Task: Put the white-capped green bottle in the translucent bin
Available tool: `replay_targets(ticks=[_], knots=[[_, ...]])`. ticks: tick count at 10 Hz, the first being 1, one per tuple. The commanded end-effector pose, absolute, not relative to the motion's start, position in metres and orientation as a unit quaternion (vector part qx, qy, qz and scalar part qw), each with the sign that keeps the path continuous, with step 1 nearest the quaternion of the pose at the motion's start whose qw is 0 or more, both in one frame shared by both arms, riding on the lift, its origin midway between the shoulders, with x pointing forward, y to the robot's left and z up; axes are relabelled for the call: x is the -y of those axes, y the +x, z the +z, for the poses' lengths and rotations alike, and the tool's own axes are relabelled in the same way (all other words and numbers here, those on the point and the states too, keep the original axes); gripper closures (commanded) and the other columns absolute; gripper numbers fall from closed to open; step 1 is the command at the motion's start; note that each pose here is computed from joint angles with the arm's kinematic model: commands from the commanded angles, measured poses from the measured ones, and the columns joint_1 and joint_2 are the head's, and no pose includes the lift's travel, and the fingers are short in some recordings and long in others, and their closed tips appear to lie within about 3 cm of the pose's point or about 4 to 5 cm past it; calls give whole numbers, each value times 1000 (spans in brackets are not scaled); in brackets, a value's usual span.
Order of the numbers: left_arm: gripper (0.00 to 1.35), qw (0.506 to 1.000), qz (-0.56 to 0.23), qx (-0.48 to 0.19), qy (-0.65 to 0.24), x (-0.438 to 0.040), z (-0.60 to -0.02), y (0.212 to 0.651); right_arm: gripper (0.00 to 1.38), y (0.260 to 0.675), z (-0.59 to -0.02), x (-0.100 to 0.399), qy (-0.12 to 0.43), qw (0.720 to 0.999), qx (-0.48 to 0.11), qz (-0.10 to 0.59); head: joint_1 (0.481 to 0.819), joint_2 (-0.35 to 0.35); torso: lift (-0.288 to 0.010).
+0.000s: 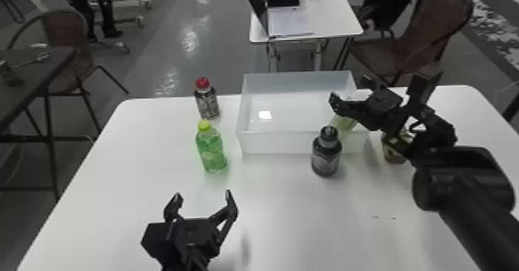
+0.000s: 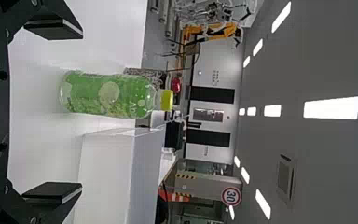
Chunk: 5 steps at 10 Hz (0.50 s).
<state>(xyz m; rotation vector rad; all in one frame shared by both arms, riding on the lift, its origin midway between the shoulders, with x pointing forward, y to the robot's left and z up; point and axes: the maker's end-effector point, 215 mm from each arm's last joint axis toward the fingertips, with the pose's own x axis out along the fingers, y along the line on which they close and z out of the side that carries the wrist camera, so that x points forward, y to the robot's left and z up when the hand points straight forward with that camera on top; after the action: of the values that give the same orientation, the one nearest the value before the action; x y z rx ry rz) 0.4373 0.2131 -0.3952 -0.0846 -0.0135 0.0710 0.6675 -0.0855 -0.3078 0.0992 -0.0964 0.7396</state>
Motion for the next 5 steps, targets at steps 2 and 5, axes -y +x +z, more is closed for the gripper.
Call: replay_targets(ticks=[2, 5], knots=[[150, 998, 35, 10, -42, -214, -394, 437, -2, 658, -310, 91, 65, 931, 53, 355, 695, 126, -115], [150, 998, 35, 11, -41, -213, -392, 439, -2, 625, -286, 120, 43, 949, 89, 299, 695, 111, -115]])
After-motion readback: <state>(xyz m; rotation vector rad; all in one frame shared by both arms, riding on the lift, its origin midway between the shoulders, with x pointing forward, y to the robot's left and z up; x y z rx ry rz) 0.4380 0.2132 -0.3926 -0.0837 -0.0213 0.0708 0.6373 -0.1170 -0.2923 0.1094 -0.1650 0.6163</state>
